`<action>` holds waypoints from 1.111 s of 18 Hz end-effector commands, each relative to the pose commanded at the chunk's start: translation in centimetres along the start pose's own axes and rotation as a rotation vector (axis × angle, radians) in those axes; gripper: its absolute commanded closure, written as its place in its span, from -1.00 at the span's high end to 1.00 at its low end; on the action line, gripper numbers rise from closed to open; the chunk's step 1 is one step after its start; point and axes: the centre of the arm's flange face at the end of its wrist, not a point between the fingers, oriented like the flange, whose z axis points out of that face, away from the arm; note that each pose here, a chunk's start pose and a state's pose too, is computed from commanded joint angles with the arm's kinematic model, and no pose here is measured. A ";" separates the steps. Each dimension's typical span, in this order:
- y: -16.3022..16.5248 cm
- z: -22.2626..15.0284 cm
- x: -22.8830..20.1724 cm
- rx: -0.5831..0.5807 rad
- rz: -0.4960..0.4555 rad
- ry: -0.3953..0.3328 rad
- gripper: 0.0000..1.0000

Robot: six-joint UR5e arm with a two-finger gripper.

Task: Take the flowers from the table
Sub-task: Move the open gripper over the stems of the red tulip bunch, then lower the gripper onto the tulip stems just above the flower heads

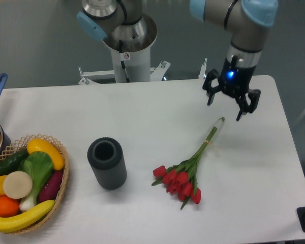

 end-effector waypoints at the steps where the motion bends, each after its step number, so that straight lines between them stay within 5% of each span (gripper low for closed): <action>1: -0.3 0.8 0.1 -0.001 0.004 0.014 1.00; 7: -1.3 5.0 0.4 -0.010 0.002 -0.033 1.00; 20: -3.5 12.4 1.2 -0.121 -0.038 0.056 1.00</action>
